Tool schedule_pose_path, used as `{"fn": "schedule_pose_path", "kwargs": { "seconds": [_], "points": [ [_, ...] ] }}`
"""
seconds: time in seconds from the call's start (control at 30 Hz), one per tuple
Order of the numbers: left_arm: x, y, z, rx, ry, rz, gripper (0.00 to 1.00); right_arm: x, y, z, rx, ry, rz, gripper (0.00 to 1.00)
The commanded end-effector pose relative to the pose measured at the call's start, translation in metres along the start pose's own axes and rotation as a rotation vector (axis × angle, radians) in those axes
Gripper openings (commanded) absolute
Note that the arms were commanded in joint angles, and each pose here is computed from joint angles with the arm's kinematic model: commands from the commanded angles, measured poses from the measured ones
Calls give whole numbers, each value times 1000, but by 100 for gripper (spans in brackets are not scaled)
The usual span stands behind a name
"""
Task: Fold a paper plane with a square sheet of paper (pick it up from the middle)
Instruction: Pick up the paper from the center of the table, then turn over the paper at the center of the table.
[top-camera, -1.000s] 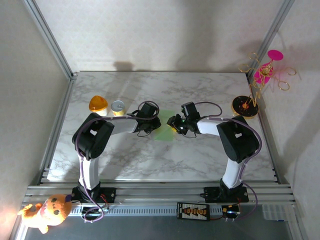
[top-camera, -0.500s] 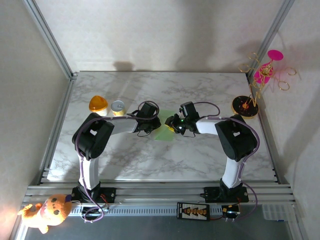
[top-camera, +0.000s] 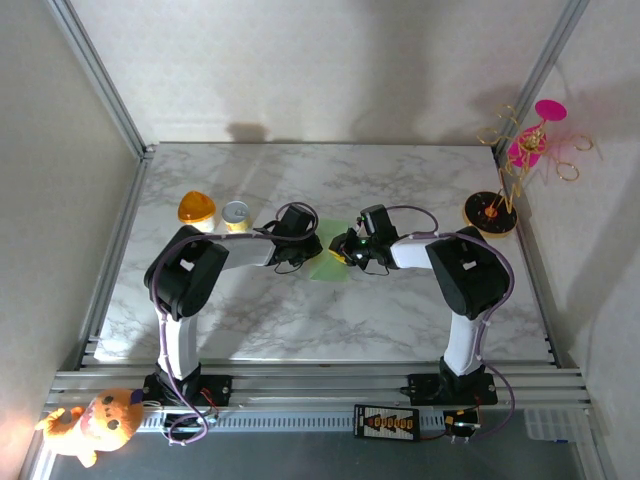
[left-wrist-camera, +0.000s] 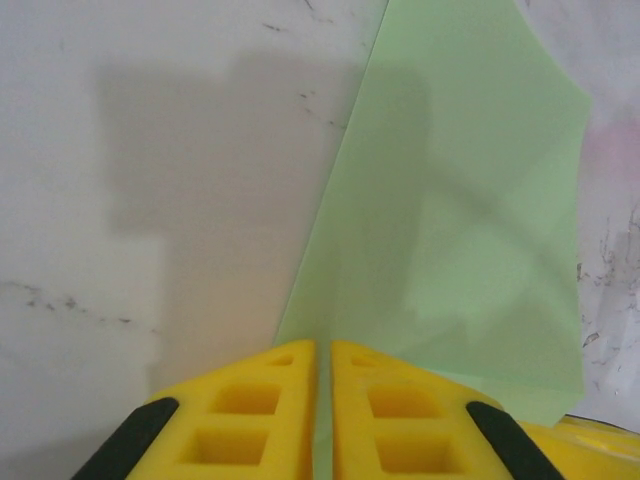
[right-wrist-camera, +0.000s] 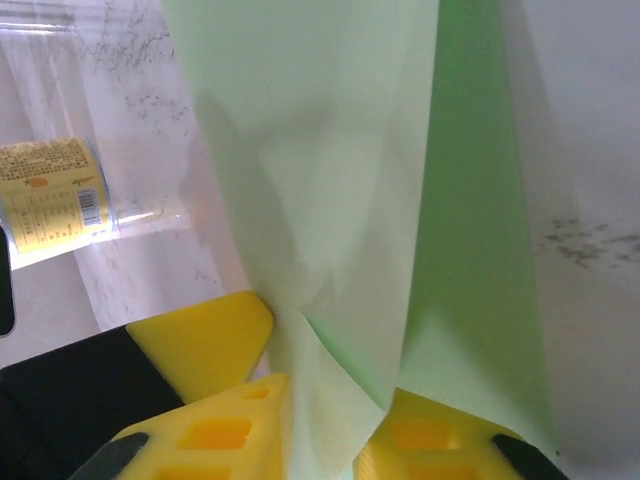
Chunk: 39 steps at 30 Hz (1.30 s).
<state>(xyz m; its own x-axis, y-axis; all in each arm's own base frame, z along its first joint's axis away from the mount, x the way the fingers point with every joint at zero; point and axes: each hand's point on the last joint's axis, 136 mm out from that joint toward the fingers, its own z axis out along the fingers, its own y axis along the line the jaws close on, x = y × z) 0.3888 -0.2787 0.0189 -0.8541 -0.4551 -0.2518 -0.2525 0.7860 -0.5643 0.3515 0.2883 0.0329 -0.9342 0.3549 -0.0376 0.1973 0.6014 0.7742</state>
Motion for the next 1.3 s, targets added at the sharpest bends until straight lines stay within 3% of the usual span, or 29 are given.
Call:
{"fn": "schedule_pose_path", "kwargs": {
  "seconds": [0.0, 0.2, 0.37, 0.53, 0.67, 0.77, 0.87, 1.27],
  "points": [
    [6, 6, -4, -6, 30, -18, 13, 9, -4, 6, -9, 24, -11, 18],
    [-16, -29, -44, 137, 9, -4, 19, 3, 12, -6, -65, -29, -69, 5],
    [-38, -34, -91, 254, -43, -52, 30, -9, 41, -28, -136, -99, -175, 0],
    [-42, -29, -123, 371, -75, -92, 53, -13, 83, -57, -252, -128, -298, 0],
    [-35, -44, -147, 542, -72, -113, 78, -8, 112, -77, -353, -105, -363, 0],
    [-32, -57, -167, 671, -78, -137, 90, 0, 130, -87, -433, -70, -389, 0],
    [-28, -61, -170, 702, -64, -134, 98, 5, 142, -96, -492, -47, -391, 0],
    [-18, -86, -176, 811, -24, -80, 98, 13, 163, -114, -625, 6, -371, 1]
  ]
}}
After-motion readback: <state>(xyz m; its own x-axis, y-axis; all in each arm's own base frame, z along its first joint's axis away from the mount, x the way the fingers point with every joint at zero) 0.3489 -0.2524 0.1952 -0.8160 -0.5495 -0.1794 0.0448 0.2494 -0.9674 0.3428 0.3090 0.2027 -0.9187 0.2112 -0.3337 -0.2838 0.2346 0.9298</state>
